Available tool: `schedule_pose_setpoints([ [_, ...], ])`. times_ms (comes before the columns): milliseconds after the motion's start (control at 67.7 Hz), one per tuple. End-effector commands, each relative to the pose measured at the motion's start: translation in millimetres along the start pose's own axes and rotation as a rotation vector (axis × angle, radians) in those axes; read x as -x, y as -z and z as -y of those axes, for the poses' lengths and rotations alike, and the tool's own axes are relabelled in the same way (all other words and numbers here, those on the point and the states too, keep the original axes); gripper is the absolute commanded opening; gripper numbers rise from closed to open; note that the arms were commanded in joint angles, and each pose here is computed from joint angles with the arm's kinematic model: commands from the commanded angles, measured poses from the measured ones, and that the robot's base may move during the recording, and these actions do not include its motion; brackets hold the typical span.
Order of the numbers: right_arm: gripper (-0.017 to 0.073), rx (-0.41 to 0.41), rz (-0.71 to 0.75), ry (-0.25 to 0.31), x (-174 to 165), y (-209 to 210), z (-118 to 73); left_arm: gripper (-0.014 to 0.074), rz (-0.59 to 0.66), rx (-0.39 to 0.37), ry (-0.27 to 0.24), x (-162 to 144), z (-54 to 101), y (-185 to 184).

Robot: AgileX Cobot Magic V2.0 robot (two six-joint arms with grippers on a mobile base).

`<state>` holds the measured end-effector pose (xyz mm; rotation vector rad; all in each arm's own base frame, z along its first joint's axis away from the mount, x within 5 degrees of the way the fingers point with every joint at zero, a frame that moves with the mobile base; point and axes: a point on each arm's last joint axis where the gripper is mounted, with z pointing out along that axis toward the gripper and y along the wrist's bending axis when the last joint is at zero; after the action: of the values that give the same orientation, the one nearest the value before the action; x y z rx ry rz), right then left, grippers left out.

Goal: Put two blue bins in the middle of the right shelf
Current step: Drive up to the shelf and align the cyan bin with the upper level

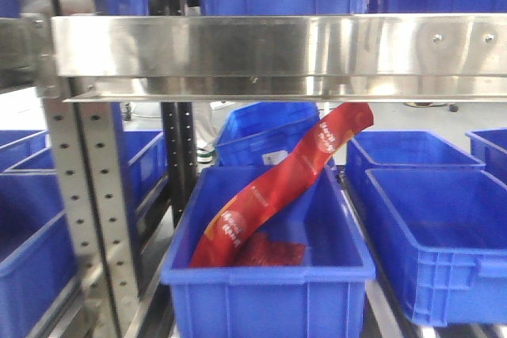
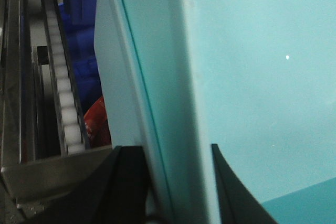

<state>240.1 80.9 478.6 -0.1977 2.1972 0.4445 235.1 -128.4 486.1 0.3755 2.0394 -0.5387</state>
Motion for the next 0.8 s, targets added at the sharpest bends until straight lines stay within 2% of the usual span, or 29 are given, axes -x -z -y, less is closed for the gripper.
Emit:
schedule_pose_setpoints([
  [0,-0.0154,-0.039,0.087,0.03,8.6,5.8,3.8,-0.0111,0.119,-0.051,0.02,12.1,8.1,18.5],
  [783,-0.0154,-0.039,0.087,0.03,8.6,5.8,3.8,-0.0111,0.119,-0.051,0.02,12.1,8.1,18.5],
])
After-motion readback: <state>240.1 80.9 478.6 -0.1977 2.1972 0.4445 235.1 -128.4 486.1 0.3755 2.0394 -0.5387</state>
